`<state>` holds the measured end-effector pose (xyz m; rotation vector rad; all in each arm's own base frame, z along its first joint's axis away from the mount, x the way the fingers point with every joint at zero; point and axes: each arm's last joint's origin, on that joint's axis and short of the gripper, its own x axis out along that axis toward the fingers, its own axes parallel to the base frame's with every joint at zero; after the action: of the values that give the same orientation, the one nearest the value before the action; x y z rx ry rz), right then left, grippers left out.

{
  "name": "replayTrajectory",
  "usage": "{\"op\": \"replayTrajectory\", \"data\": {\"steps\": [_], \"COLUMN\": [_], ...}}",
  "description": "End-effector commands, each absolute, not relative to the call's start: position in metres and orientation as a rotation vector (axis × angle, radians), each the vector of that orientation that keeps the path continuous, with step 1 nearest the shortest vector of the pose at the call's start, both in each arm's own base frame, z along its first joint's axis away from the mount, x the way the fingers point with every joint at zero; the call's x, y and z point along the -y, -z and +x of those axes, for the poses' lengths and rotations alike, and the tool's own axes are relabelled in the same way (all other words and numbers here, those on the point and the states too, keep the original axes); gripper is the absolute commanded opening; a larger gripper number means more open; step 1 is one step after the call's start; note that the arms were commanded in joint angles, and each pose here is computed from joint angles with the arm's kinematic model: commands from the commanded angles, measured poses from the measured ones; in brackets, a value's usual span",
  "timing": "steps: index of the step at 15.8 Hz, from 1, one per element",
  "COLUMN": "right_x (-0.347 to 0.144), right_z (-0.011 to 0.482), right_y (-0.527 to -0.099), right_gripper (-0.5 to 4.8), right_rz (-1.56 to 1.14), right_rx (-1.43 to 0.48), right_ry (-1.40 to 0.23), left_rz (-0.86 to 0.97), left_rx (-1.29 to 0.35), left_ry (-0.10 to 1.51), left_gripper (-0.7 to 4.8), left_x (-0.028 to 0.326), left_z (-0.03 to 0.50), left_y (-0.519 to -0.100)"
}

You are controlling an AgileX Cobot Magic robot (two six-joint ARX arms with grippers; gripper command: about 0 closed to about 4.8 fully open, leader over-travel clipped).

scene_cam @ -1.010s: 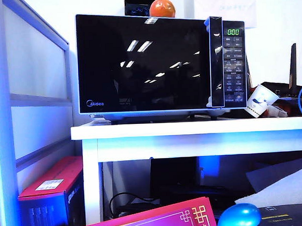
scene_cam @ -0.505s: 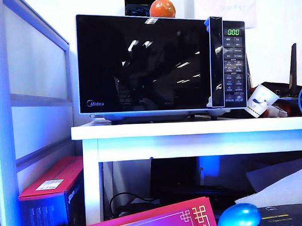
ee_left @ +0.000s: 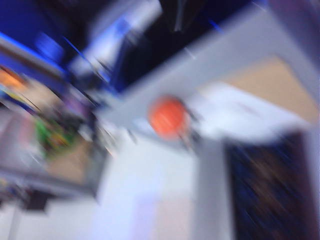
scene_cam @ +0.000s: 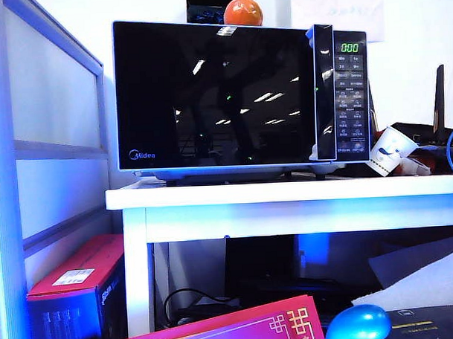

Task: Open the microwave door, place the orange inside the microwave, then close the microwave door.

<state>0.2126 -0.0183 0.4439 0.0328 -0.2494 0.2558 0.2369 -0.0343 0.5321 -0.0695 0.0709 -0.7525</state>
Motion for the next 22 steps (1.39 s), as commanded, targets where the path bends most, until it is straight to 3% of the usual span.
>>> {"op": "replayTrajectory", "data": {"steps": [1, 11, 12, 13, 14, 22], "right_x": [0.003, -0.082, -0.088, -0.094, -0.102, -0.113], "right_z": [0.242, 0.371, 0.377, 0.385, 0.387, 0.391], "right_y": [-0.460, -0.459, -0.457, -0.452, -0.448, -0.441], "right_gripper": [-0.01, 0.03, 0.72, 4.44, 4.79, 4.79], "right_rz": [0.031, -0.005, -0.013, -0.041, -0.067, -0.116], "right_rx": [0.250, 0.206, 0.208, 0.216, 0.220, 0.217], "right_ry": [-0.358, -0.583, -0.590, -0.592, -0.598, -0.578], "left_rz": [-0.045, -0.005, -0.005, -0.005, -0.005, -0.009], "left_rx": [-0.057, 0.048, 0.045, 0.045, 0.044, 0.025], "left_ry": [0.812, 0.727, 0.725, 0.726, 0.726, 0.726], "left_gripper": [0.17, 0.17, 0.17, 0.17, 0.17, 0.17], "left_x": [0.043, 0.060, 0.060, 0.060, 0.060, 0.060], "left_z": [0.234, 0.236, 0.236, 0.236, 0.236, 0.237], "left_y": [-0.534, -0.542, -0.541, -0.542, -0.542, -0.540]}}
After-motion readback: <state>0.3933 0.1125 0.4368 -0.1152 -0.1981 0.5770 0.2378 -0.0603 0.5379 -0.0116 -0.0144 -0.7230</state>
